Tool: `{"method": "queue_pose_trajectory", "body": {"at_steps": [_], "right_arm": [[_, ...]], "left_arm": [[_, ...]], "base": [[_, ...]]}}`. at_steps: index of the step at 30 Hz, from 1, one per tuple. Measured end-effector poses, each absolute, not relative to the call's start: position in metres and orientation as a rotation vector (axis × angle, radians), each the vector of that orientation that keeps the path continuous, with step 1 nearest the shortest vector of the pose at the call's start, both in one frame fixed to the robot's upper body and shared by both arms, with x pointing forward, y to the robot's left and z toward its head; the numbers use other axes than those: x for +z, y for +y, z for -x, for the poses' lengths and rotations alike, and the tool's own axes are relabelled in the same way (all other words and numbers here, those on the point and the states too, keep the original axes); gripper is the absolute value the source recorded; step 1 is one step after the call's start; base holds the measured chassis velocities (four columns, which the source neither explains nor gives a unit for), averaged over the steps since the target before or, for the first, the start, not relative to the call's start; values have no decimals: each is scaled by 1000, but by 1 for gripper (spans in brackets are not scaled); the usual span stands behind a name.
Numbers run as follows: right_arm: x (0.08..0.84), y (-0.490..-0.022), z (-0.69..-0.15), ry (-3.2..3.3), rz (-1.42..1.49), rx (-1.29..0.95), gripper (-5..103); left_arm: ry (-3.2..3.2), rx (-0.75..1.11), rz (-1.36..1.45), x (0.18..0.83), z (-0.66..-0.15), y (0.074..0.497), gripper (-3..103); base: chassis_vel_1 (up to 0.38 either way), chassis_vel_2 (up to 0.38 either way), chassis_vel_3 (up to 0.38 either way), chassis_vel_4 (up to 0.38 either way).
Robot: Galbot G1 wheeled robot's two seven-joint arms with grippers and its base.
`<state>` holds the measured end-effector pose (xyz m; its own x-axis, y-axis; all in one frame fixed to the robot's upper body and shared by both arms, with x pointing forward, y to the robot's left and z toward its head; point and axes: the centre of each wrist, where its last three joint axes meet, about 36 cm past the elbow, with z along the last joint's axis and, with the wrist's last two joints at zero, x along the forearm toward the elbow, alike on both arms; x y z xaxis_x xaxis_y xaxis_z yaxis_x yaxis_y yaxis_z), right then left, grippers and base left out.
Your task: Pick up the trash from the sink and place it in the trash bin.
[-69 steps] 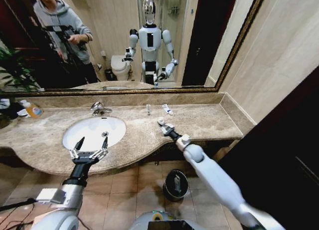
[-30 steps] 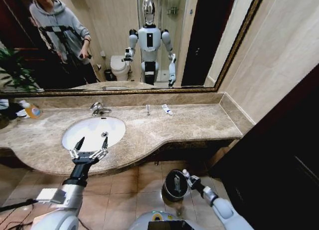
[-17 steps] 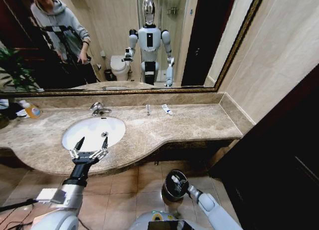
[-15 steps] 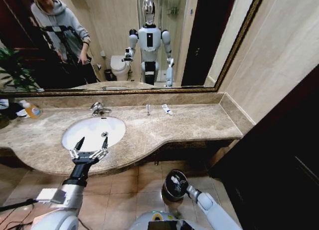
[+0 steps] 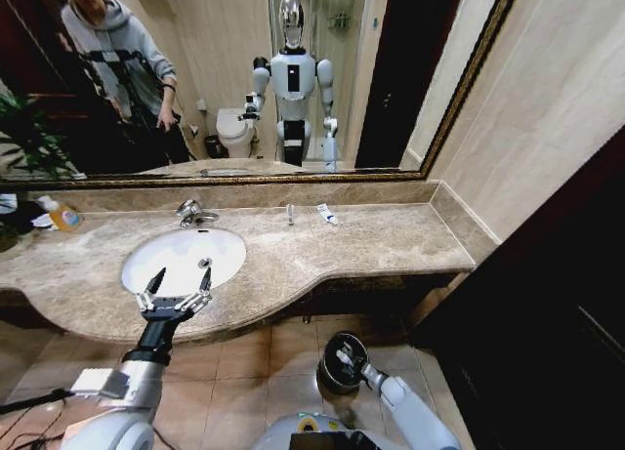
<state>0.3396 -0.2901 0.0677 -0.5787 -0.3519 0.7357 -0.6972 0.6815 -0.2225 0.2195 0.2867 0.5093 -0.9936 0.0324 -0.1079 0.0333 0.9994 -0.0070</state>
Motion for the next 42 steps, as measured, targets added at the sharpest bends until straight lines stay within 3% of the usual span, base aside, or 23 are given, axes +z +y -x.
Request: {"method": "queue_pose_trajectory", "body": {"at_steps": [2, 8, 11, 17, 20, 27, 32, 42], "right_arm": [[68, -291, -340, -2216, -800, 661, 32], [69, -290, -340, -2225, -802, 659, 59], [69, -289, -340, -2226, -804, 658, 65], [73, -292, -337, -2222, -825, 659, 91], [74, -295, -335, -2219, -824, 659, 99], [77, -303, -327, -2225, -813, 645, 100], [88, -311, -319, -2292, -739, 518, 100], [158, -378, -269, -2660, -470, 231, 100]], "left_arm": [[3033, -13, -50, 509, -219, 287, 100], [3033, -13, -50, 509, -219, 287, 100], [3033, -13, -50, 509, -219, 287, 100], [3033, -13, -50, 509, -219, 287, 100], [3033, -13, -50, 509, -219, 287, 100], [3033, -13, -50, 509, -219, 287, 100], [3033, -13, -50, 509, -219, 287, 100], [3033, -13, -50, 509, -219, 287, 100]], "base": [[0, 0, 0, 0], [0, 0, 0, 0], [0, 0, 0, 0], [0, 0, 0, 0], [0, 0, 0, 0], [0, 0, 0, 0], [0, 0, 0, 0], [0, 0, 0, 0]]}}
